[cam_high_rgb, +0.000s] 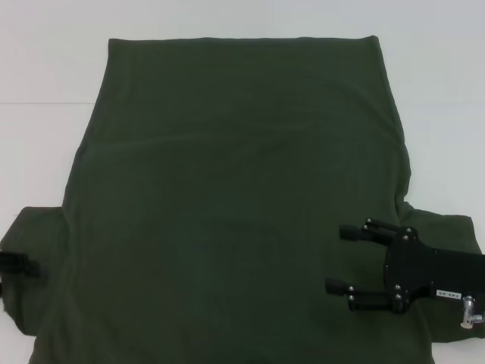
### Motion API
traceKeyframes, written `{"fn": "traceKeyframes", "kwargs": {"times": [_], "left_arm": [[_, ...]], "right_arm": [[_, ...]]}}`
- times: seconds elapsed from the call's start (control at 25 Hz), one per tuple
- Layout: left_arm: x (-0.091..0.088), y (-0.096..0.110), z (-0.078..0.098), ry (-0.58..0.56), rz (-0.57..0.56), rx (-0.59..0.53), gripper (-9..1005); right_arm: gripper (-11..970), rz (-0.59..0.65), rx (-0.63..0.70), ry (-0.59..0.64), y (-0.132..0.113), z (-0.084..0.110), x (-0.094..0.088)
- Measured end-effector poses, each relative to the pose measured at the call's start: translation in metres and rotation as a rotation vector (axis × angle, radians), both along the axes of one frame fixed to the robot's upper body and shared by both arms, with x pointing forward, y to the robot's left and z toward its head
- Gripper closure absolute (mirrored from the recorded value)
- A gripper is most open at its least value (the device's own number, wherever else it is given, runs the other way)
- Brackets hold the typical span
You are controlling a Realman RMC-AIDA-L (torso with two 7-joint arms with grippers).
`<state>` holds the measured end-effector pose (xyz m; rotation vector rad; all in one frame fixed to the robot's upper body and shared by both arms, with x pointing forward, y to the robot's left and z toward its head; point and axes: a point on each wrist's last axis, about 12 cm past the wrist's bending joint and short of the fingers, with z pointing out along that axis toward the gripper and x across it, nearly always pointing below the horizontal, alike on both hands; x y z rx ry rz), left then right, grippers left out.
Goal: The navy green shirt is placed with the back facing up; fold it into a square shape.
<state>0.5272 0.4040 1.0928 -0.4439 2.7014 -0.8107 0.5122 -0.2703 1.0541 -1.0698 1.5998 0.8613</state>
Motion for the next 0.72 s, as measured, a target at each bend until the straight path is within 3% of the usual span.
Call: {"fn": "traceKeyframes", "kwargs": {"times": [0.08,0.32,0.72], "left_arm": [[-0.0001,-0.0006,-0.0006,0.001,-0.004,0.003,162],[0.0000,-0.0005,-0.0008,0.000,-0.012,0.013,376],[0.0008,-0.0010,0.0009,-0.004,-0.033,0.037,824]], "right_arm": [[43,0.002,0.001,-0.001,0.0003,0.0004,0.0004],[43,0.005,0.002,-0.002,0.0006,0.0008,0.0004],[43,0.015,0.013,-0.003,0.0014,0.0020,-0.0004]]}}
